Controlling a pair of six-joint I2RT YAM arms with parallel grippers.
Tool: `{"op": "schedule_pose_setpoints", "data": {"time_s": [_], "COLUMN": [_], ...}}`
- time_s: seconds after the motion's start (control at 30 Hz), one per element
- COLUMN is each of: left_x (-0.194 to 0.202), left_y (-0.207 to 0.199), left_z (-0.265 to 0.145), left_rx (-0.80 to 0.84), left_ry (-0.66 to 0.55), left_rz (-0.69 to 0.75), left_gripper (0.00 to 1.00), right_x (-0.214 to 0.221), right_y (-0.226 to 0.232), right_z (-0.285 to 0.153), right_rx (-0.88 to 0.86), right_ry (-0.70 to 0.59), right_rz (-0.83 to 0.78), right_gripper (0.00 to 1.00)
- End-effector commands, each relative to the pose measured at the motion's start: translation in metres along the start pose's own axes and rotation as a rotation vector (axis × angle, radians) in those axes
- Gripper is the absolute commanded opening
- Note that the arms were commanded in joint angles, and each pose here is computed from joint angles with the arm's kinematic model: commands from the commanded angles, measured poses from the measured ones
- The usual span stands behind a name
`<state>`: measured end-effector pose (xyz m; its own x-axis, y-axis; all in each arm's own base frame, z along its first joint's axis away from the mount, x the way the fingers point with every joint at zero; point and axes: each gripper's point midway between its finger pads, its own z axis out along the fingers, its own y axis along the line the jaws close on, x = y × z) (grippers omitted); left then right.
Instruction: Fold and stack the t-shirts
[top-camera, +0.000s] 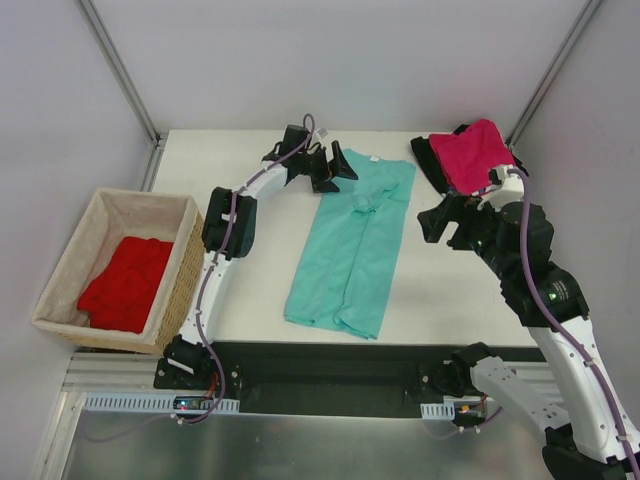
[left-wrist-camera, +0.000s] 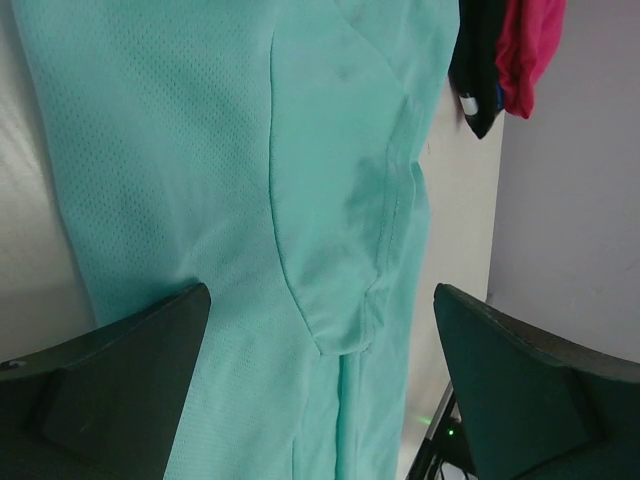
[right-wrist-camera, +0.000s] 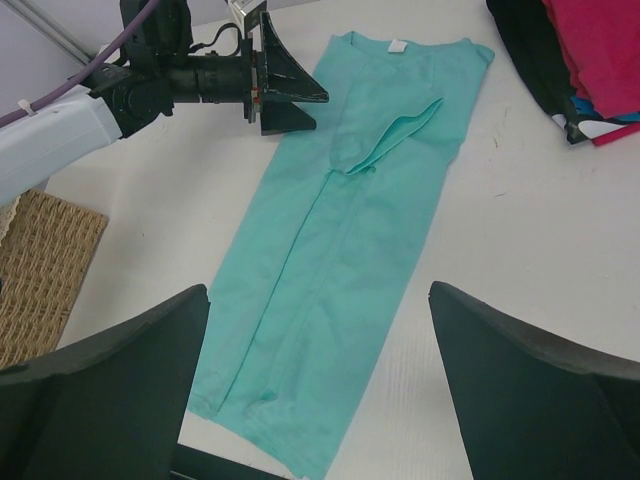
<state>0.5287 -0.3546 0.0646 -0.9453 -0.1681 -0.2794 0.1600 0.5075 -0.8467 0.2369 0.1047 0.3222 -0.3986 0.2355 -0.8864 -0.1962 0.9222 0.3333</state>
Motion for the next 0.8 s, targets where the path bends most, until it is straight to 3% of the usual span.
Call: {"op": "schedule_pose_setpoints", "data": {"time_s": [0.0, 0.77], "left_x": [-0.016, -0.028], "left_y": [0.004, 0.068], "left_z": [-0.019, -0.067], "left_rx": [-0.039, -0.263], "left_ry": [-0.054, -0.126], "left_rz": [-0.014, -0.142], "left_gripper": [0.98, 0.98], "right_x": [-0.006, -0.002], "right_y": [0.007, 0.011], "right_z": [-0.005, -0.001], "right_rx": [-0.029, -0.051], "right_ry": [-0.016, 0.003], "right_rz": [0.014, 0.023], "right_gripper": [0.97, 0.96]}}
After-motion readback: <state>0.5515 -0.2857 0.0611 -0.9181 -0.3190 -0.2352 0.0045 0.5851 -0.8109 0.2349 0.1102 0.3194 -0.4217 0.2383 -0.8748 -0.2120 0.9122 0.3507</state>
